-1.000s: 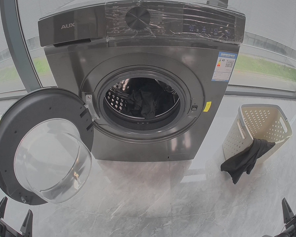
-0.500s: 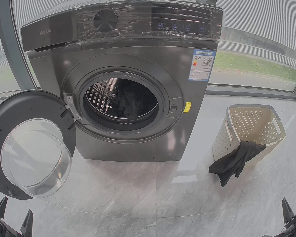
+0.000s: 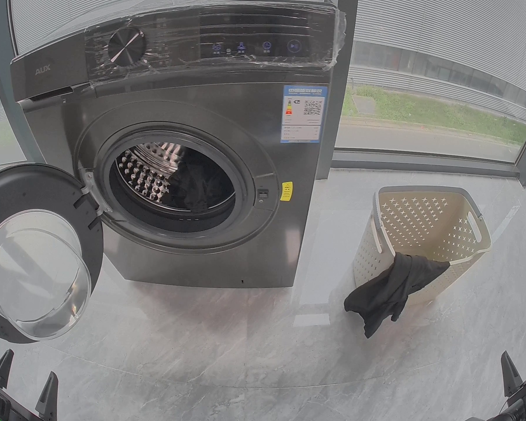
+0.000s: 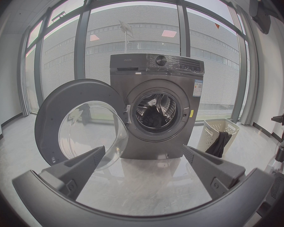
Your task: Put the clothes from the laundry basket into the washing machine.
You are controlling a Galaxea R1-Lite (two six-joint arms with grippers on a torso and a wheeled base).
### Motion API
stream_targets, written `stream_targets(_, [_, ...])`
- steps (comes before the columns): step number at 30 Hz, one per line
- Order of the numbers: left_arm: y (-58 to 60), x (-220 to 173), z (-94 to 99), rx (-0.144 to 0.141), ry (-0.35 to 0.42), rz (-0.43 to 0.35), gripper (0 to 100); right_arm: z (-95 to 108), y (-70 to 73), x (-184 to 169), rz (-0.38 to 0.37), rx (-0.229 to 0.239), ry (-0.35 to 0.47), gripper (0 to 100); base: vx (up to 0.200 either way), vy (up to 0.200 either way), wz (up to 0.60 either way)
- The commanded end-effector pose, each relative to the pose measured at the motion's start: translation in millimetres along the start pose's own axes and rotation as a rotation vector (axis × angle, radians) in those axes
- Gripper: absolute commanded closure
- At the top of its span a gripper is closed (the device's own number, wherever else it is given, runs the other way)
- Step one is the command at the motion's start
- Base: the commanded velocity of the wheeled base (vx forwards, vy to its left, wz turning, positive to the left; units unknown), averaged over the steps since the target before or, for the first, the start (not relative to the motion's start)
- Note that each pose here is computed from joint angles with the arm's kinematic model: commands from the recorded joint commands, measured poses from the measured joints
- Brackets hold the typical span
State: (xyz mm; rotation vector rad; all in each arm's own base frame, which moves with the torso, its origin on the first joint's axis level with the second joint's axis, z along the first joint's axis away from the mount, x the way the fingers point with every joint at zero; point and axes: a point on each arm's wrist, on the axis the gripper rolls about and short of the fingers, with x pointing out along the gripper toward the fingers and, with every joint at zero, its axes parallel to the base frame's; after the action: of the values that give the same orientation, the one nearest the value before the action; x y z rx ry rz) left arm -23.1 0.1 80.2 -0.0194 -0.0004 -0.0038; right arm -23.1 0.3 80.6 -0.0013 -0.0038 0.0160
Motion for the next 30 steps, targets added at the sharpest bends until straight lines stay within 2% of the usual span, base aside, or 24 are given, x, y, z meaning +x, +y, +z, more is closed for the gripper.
stream_targets(1, [0.1,0.2,-3.9,-0.001,0.003,0.001,0,-4.7,0.0,0.2,0.001,0.000,0.002,0,0.000,-0.200,0.00])
stream_targets(16, [0.2,0.2,-4.0,-0.002,0.000,0.004,0,-4.6,0.0,0.2,0.001,0.000,0.001,0,0.000,-0.200,0.00])
stream_targets(30, [0.2,0.2,-4.0,-0.001,0.000,0.005,0,-4.7,-0.1,0.2,-0.001,0.003,0.002,0,0.000,0.000,0.00])
